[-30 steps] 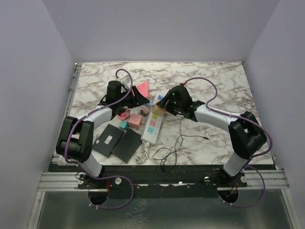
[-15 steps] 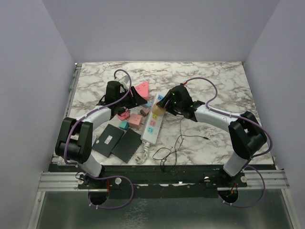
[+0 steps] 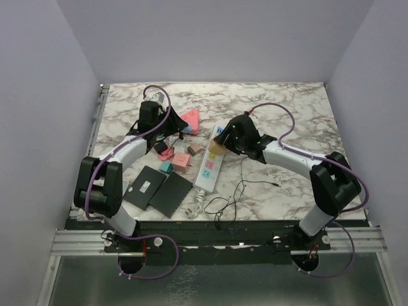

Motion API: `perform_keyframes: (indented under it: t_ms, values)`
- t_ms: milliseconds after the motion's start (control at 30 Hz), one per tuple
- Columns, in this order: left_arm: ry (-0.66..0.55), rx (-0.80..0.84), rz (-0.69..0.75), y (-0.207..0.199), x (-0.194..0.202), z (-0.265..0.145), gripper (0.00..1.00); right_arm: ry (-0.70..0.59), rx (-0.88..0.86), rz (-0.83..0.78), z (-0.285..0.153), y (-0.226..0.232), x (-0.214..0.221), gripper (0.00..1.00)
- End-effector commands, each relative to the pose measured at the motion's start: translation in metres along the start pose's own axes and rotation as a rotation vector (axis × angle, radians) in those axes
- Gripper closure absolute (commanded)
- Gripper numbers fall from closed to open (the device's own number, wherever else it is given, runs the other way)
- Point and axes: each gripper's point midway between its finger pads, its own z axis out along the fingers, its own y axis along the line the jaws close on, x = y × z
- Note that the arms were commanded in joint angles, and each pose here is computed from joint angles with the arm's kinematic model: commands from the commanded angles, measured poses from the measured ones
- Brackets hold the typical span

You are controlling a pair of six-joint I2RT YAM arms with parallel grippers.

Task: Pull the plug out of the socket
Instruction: Remove the plug from the socket, then place the plug at the center of the board.

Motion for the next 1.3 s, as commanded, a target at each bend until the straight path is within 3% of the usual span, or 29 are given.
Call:
perform_keyframes:
  t_ms: [0,433,567,767,1000,1267]
  values:
    - [-0.008,-0.05,0.008,0.002,-0.007,0.017,1.0,-0.034,0.051,-0.048,-0.01,-0.014,-0.006,1.0]
    - [0.097,-0.083,0.023,0.025,0.025,0.031,1.0,-0.026,0.056,-0.053,-0.008,-0.017,-0.003,1.0]
    - [0.182,-0.088,0.01,0.032,0.043,0.04,0.93,-0.024,0.057,-0.051,-0.007,-0.018,-0.002,1.0]
    - [0.17,-0.11,0.042,0.032,0.038,0.036,0.76,-0.021,0.061,-0.052,-0.006,-0.019,-0.001,1.0]
    - [0.171,-0.115,0.062,0.031,0.036,0.033,0.46,-0.01,0.061,-0.051,-0.004,-0.02,0.002,1.0]
    - [0.161,-0.113,0.087,0.026,0.031,0.028,0.32,-0.011,0.059,-0.051,-0.004,-0.019,0.002,1.0]
